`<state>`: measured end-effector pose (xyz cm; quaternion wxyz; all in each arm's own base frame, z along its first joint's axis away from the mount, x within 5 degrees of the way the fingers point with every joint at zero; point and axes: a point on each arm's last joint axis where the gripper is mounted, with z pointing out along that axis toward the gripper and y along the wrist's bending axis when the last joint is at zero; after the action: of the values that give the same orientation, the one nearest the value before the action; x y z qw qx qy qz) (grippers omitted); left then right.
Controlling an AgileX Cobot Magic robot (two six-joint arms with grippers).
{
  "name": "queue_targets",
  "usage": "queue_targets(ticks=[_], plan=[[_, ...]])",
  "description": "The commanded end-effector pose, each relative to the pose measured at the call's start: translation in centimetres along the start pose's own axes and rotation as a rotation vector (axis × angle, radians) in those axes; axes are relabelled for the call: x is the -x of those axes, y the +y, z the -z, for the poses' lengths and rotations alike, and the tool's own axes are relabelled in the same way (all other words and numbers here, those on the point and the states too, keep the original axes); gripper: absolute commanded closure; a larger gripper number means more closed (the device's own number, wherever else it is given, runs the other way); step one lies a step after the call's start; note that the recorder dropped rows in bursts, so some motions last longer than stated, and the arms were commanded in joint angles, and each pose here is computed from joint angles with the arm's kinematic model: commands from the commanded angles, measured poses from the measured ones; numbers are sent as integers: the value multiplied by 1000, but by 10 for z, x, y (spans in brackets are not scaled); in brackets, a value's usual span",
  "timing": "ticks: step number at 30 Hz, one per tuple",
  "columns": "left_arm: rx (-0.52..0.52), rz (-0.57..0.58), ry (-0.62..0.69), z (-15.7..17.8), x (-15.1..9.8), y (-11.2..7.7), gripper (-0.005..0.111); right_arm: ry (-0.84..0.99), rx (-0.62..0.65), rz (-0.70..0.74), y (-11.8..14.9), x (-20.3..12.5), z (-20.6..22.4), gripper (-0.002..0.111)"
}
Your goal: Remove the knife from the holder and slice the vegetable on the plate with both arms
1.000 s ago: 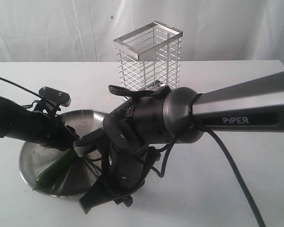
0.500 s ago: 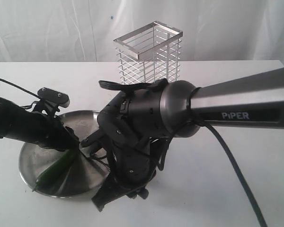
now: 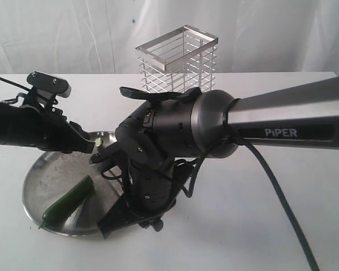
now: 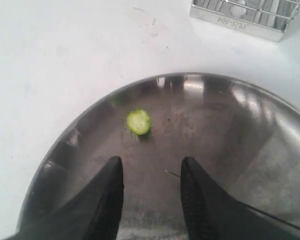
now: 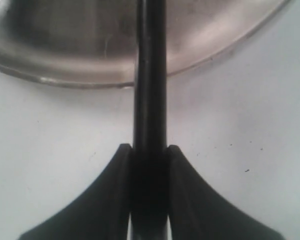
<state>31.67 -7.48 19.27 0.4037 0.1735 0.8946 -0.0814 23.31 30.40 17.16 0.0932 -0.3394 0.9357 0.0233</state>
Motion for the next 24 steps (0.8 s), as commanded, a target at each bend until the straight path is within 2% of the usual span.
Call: queue_targets(ticks=[1, 9, 16, 24], plan=[[-8, 31, -36, 9, 6, -2, 64, -29, 15, -4, 3, 2, 6, 108], [-8, 35, -11, 9, -3, -3, 64, -88, 36, 20, 13, 0, 26, 108], [-10, 50, -11, 9, -3, -3, 64, -81, 50, 46, 28, -3, 22, 108], [-28, 59, -14, 9, -3, -5, 64, -79, 57, 33, 33, -3, 14, 108]])
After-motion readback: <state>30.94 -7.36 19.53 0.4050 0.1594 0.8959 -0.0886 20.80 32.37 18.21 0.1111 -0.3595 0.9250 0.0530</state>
